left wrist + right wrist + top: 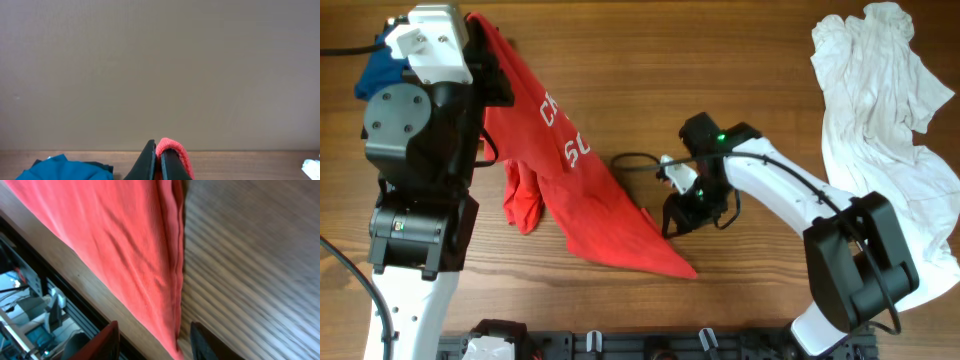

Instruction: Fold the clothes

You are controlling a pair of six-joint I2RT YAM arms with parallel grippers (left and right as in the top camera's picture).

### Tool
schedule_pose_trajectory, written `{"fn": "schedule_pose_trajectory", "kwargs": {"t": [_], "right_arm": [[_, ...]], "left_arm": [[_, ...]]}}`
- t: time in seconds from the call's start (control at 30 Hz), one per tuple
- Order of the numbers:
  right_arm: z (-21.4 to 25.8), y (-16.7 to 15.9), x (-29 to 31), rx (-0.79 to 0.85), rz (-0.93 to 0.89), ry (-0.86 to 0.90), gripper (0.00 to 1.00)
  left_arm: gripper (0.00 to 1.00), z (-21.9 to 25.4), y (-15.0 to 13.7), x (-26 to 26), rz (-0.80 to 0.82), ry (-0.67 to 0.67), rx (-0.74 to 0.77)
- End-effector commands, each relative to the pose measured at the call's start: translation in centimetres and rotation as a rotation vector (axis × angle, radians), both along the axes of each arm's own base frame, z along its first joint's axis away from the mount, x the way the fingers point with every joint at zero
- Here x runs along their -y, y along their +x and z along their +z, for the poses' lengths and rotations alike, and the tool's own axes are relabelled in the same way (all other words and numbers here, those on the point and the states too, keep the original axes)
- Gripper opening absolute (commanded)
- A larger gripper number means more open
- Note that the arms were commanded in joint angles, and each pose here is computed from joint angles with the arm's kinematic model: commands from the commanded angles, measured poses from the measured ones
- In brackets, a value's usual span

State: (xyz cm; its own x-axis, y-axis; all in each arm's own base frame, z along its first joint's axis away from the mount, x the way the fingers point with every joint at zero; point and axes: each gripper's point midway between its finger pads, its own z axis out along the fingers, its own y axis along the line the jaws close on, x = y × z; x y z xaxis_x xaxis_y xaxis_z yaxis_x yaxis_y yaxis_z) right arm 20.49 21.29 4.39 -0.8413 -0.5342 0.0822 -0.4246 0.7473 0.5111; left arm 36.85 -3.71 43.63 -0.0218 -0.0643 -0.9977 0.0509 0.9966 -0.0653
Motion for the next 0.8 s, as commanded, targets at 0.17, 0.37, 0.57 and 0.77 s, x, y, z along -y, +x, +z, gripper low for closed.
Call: {"fn": "schedule_pose_trajectory", "kwargs": {"t": [0.17,0.37,0.57,0.77], "right_arm": [[-5.0,-2.8,0.7,0.006,-0.064,-0.168,0.48],[-4.9,-2.0,0.5,0.037,-0.101,-0.148,0.04],[0.7,4.1,3.9,0.223,-0.237,-0.156,0.04],[5.7,14.0,10.0,0.475,-0.483,-0.101,0.04]], "left_arm": [[0.04,0.5,0.1,-0.6,0.025,-0.01,0.004],[0.04,0.2,0.1,-0.6,0.025,-0.008,-0.01],[0.04,-1.2,0.0,-0.6,0.025,0.0,-0.065],[0.04,-4.4,-0.5,-0.6,0.026,0.02,-0.198]]}}
